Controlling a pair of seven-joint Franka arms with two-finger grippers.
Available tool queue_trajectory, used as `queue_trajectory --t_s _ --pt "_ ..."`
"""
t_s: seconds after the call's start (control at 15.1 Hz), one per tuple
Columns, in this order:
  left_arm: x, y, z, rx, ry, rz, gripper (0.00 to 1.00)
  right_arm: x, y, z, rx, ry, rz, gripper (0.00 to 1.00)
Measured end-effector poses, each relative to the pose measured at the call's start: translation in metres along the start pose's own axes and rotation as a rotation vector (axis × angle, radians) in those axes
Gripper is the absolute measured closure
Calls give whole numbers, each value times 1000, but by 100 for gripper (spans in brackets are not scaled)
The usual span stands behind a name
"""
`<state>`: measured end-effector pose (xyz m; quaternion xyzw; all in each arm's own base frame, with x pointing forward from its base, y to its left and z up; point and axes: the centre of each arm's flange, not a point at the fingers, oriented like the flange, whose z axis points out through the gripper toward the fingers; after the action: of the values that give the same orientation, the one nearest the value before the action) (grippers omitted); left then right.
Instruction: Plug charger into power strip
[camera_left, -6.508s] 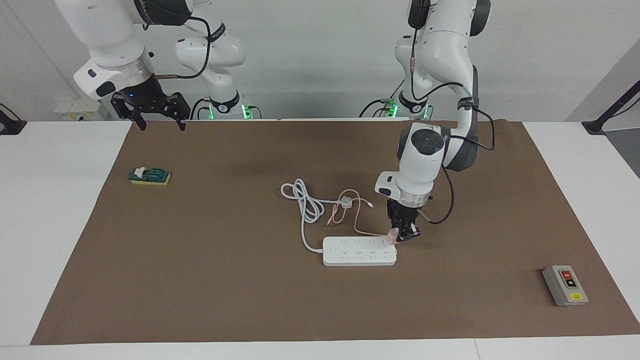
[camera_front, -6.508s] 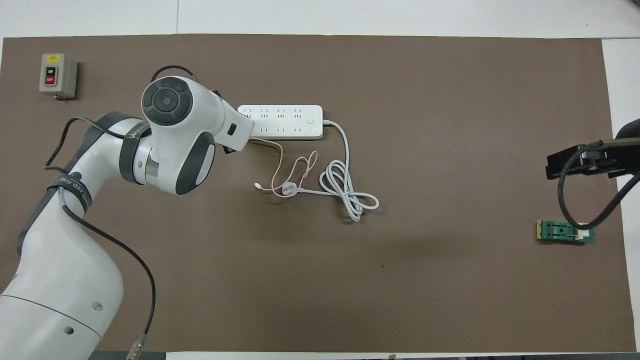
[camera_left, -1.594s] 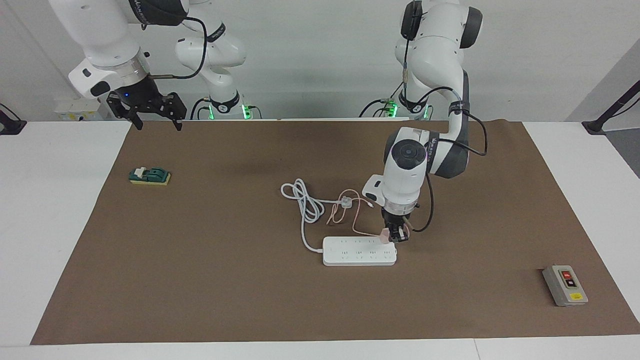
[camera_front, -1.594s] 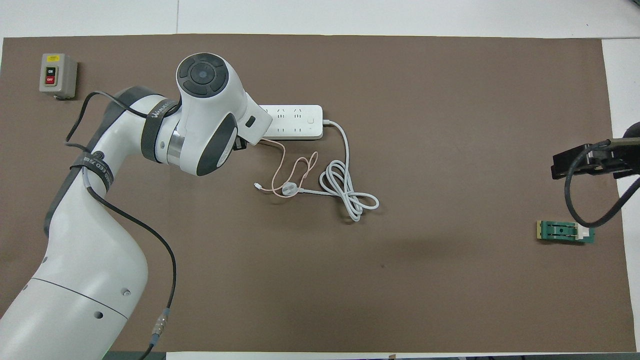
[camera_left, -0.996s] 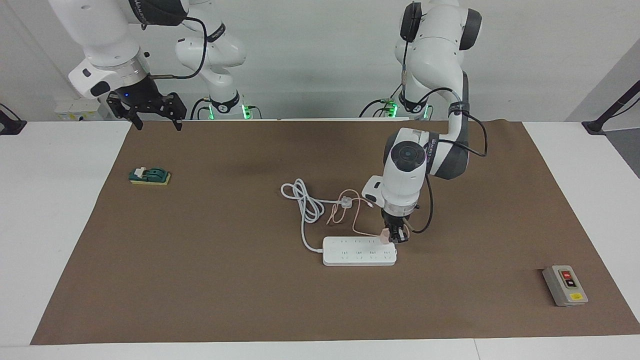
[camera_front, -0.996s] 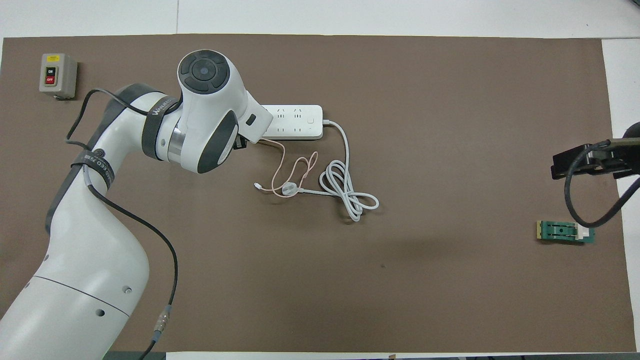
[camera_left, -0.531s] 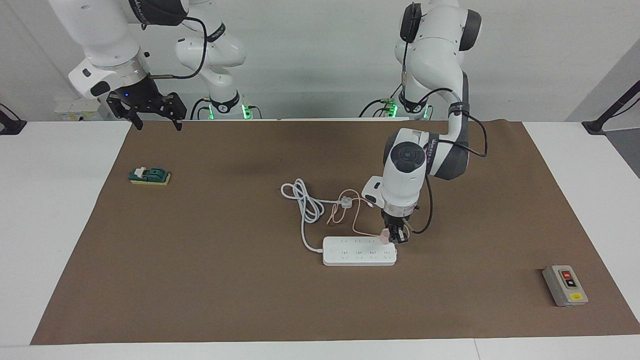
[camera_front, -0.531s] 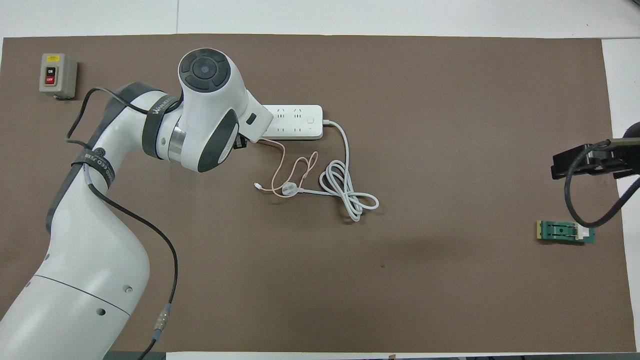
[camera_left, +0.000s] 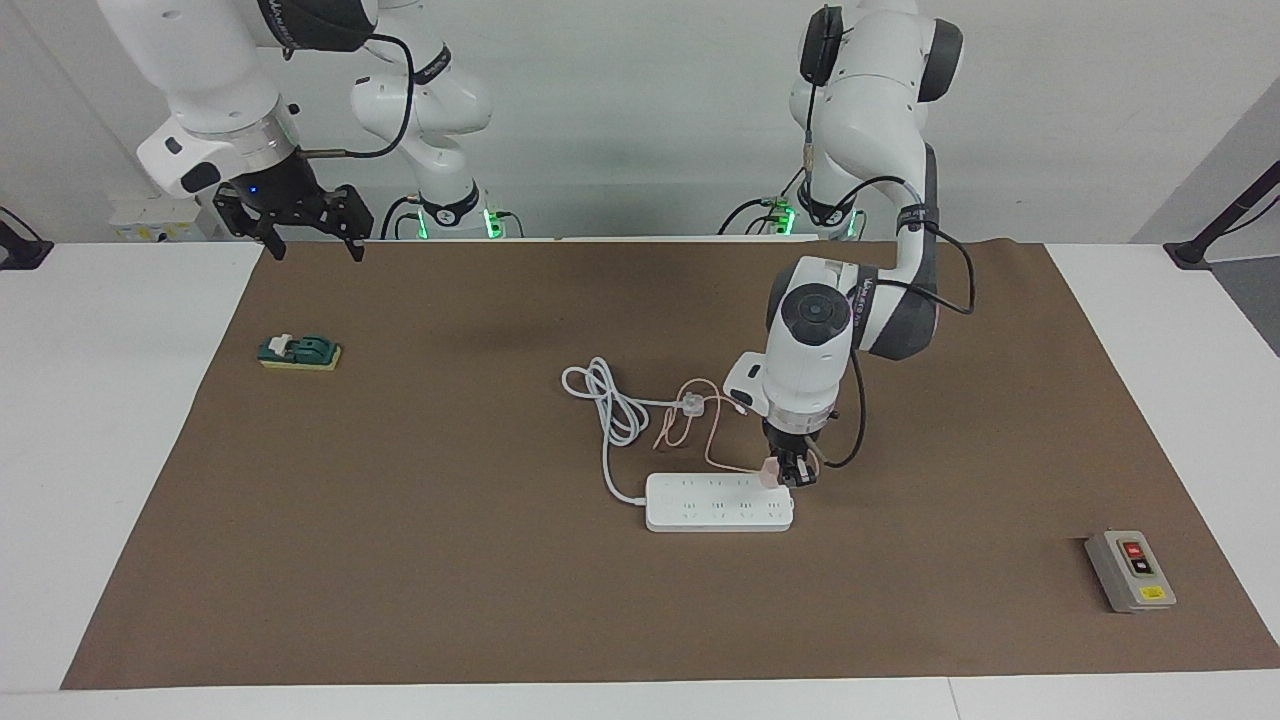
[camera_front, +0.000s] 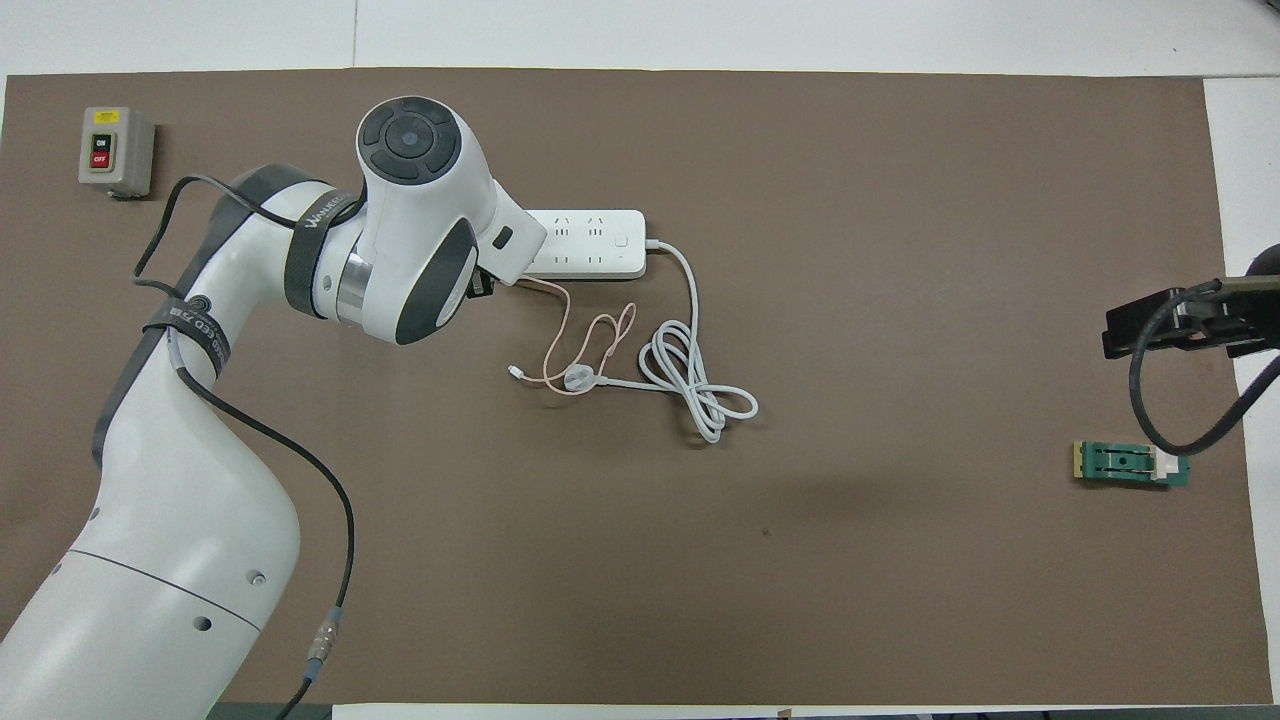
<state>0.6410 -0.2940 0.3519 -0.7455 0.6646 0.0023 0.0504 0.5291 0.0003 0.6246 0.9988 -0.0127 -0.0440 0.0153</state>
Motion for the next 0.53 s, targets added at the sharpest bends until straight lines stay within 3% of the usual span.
queue_trajectory --t_s 0.53 --pt "-1 -1 0 -2 3 -5 69 0 0 0 0 0 0 0"
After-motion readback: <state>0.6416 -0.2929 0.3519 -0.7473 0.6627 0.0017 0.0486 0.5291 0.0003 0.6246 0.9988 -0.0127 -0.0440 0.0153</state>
